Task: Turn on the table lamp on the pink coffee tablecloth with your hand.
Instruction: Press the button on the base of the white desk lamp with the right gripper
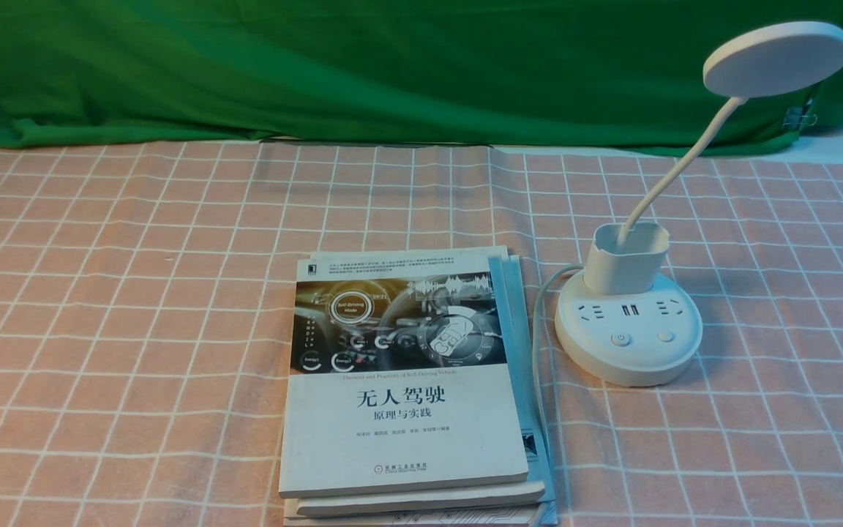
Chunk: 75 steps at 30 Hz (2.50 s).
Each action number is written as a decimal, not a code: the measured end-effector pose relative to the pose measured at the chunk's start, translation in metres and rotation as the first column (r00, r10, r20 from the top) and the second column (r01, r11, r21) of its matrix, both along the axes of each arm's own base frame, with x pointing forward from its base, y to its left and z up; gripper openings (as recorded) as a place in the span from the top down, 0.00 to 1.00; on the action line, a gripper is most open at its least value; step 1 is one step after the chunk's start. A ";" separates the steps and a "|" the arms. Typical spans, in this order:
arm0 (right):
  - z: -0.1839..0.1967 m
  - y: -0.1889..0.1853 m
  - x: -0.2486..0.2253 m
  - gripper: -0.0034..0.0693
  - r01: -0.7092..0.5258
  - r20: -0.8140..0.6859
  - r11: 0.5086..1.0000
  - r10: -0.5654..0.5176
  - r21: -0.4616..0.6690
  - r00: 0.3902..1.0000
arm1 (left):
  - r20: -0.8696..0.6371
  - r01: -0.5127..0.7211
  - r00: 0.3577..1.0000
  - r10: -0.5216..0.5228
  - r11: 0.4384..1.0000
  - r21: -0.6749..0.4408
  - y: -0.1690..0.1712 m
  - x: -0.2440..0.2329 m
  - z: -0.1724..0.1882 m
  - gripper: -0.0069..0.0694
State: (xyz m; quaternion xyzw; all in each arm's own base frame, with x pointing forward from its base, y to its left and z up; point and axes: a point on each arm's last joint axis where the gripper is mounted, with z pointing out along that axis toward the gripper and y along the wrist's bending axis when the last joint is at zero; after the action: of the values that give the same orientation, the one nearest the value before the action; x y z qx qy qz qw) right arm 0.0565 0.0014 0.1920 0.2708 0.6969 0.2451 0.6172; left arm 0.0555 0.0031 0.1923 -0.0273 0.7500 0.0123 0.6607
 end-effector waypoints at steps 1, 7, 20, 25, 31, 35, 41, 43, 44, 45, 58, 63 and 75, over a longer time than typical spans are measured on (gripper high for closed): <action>0.003 0.000 0.000 0.62 0.010 0.038 0.998 -0.012 0.060 0.999 | 0.000 0.000 1.000 0.000 1.000 0.000 0.000 0.000 0.000 0.88; 0.013 -0.002 0.001 0.62 0.018 0.138 0.990 -0.038 0.143 0.990 | 0.000 0.000 1.000 0.000 1.000 0.000 0.000 0.000 0.000 0.88; 0.040 0.002 -0.002 0.68 -0.041 0.138 0.984 0.065 -0.171 0.988 | 0.000 0.000 1.000 0.000 1.000 0.000 0.000 0.000 0.000 0.88; 0.117 0.012 0.012 0.90 -0.208 -0.020 0.821 0.233 -0.531 0.972 | 0.000 0.000 1.000 0.000 1.000 0.000 0.000 0.000 0.000 0.88; 0.151 0.026 0.061 0.91 -0.508 -0.409 0.632 0.311 -0.586 0.858 | 0.000 0.000 1.000 0.000 1.000 0.000 0.000 0.000 0.000 0.88; 0.136 0.034 0.101 0.91 -0.678 -0.632 0.549 0.313 -0.490 0.710 | 0.000 0.000 1.000 0.000 1.000 0.000 0.000 0.000 0.000 0.88; 0.091 0.053 0.152 0.91 -0.805 -0.780 0.465 0.315 -0.370 0.540 | 0.000 0.000 1.000 0.000 1.000 0.000 0.000 0.000 0.000 0.88; 0.072 0.063 0.171 0.91 -0.830 -0.804 0.439 0.318 -0.345 0.502 | 0.000 0.000 1.000 0.000 1.000 0.000 0.000 0.000 0.000 0.88; 0.071 0.064 0.173 0.91 -0.831 -0.806 0.437 0.318 -0.343 0.500 | 0.000 0.000 1.000 0.000 1.000 0.000 0.000 0.000 0.000 0.88; 0.061 0.069 0.189 0.91 -0.828 -0.802 0.435 0.315 -0.354 0.508 | 0.000 0.000 1.000 0.000 1.000 0.000 0.000 0.000 0.000 0.88; 0.000 0.088 0.275 0.91 -0.819 -0.805 0.431 0.282 -0.379 0.521 | 0.000 0.000 1.000 0.000 1.000 0.000 0.000 0.000 0.000 0.88; -0.013 0.090 0.282 0.91 -0.822 -0.811 0.428 0.277 -0.376 0.515 | 0.000 0.000 1.000 0.000 1.000 0.000 0.000 0.000 0.000 0.88; -0.015 0.097 0.282 0.91 -0.829 -0.807 0.406 0.288 -0.385 0.516 | 0.000 0.000 1.000 0.000 1.000 0.000 0.000 0.000 0.000 0.88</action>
State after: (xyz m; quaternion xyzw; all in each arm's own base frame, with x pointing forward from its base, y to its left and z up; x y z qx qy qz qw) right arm 0.3389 0.0987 0.1773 -0.2141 0.9395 0.0390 0.2647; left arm 0.0555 0.0031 0.1923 -0.0273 0.7500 0.0123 0.6608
